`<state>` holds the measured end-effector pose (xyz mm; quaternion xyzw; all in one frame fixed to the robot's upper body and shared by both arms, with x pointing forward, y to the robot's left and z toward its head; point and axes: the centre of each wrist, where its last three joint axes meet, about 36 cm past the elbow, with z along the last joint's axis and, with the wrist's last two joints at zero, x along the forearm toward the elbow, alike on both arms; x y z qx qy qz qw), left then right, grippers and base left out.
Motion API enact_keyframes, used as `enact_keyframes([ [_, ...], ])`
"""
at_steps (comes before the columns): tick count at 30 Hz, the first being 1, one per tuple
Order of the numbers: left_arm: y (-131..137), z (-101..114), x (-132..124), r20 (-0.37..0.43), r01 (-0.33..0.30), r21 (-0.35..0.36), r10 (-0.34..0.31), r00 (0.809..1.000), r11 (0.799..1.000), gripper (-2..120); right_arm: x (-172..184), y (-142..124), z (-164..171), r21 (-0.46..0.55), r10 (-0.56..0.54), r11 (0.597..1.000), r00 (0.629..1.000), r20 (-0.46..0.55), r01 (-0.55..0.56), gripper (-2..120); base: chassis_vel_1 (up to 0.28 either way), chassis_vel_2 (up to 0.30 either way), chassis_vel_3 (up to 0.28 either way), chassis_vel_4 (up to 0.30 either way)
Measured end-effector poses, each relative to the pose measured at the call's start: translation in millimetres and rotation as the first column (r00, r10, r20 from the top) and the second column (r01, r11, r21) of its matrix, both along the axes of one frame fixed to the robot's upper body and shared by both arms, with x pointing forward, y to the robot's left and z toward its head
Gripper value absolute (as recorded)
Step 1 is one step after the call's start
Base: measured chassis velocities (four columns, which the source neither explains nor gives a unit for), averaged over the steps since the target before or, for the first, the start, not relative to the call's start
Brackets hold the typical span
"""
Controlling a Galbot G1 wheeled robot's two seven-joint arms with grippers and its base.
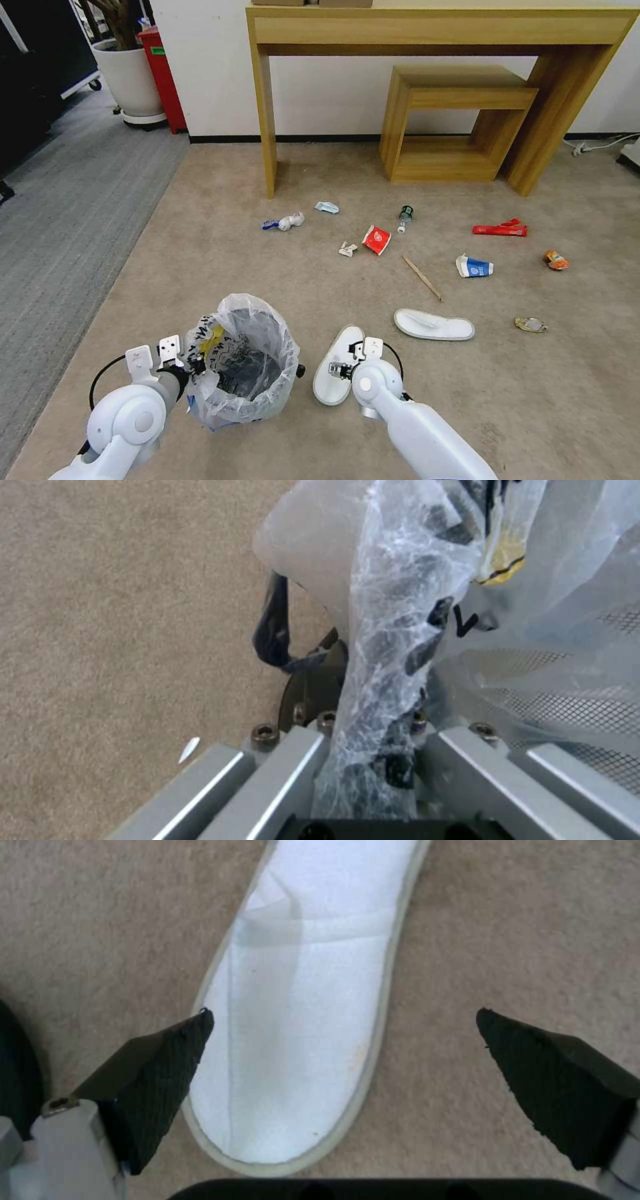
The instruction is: Pick up the trash bin and place the garbage on the floor into it.
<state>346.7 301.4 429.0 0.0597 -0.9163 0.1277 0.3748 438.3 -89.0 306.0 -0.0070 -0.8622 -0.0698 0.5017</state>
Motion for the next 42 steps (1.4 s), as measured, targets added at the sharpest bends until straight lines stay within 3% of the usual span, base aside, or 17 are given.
enact_keyframes([
  [11,1,-1,-2,0.002,-0.008,-0.001,0.008,1.000,1.000,0,24,33,-12,-0.042,0.045,0.998,0.999,-0.001,-0.045,100,0.000,0.000,0.000,0.000],
  [20,2,-1,-5,0.010,-0.006,0.001,0.006,1.000,1.000,0,26,38,-32,-0.082,0.042,0.996,0.999,-0.017,-0.043,100,0.000,0.000,0.000,0.000],
  [28,1,-1,-6,0.017,-0.004,0.000,0.004,1.000,1.000,0,21,40,-43,-0.089,0.048,0.995,0.999,-0.017,-0.049,78,0.000,0.000,0.000,0.000],
  [31,1,-2,-6,0.018,-0.003,0.000,0.003,1.000,1.000,0,18,40,-46,-0.090,0.057,0.994,0.998,-0.015,-0.058,61,0.000,0.000,0.000,0.000],
  [36,1,-2,-4,0.020,-0.003,-0.001,0.003,1.000,1.000,0,15,37,-48,-0.087,0.064,0.994,0.998,-0.009,-0.064,49,0.000,0.000,0.000,0.000],
  [42,1,-2,-3,0.021,-0.004,-0.001,0.004,1.000,1.000,0,10,30,-49,-0.089,0.083,0.993,0.996,0.011,-0.082,24,0.000,0.000,0.000,0.000],
])
